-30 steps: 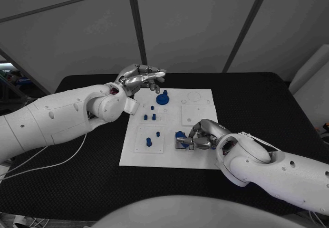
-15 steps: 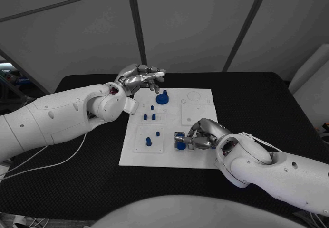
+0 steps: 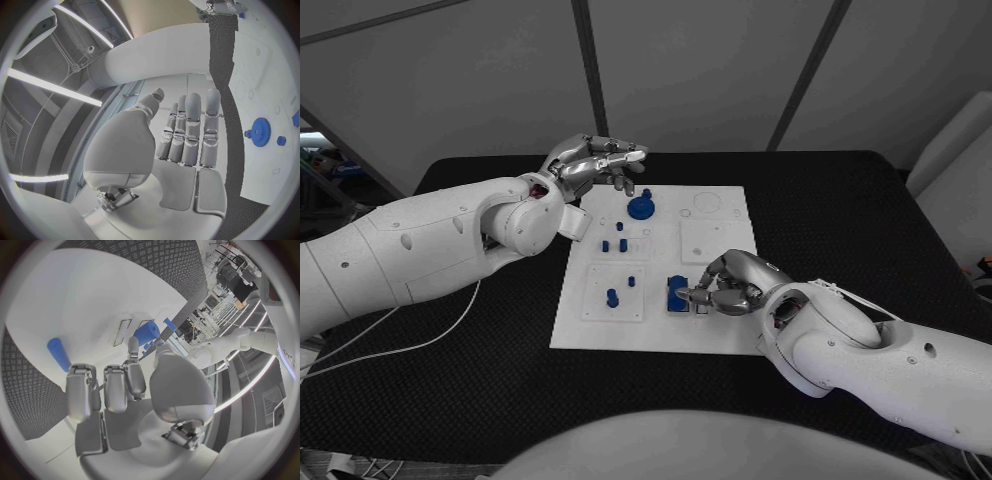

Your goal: Assemble the parts on the task board

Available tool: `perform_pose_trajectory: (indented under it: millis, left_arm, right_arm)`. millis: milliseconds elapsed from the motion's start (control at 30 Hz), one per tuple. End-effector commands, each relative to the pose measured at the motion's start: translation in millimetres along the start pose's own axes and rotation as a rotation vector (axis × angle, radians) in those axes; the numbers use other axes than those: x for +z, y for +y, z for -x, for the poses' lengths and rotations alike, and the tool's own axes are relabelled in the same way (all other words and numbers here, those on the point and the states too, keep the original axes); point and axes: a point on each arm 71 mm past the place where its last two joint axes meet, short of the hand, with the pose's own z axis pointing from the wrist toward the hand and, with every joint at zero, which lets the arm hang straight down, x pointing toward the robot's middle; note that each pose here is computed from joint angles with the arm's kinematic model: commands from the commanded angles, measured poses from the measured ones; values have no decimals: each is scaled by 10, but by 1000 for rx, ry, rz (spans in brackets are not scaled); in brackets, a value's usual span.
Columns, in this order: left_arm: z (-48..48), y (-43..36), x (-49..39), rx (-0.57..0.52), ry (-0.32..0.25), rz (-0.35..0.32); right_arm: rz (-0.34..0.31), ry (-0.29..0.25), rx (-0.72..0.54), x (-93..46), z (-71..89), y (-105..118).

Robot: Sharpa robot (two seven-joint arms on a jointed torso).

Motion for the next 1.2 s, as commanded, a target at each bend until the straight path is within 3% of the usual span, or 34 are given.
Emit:
perform_pose_trajectory:
  millis: [33,600,1200]
  left_arm:
    - [-4,-9,2,-5,10,-1]
    - [-3,-8,1,-5,10,0]
    - [14,-4,-1,-4,7,1]
  right_arm:
    - [26,11,-24,-10,-2,25]
    - [1,15,-53,72,-25,-3]
    - [84,-117,19,-4,86,52]
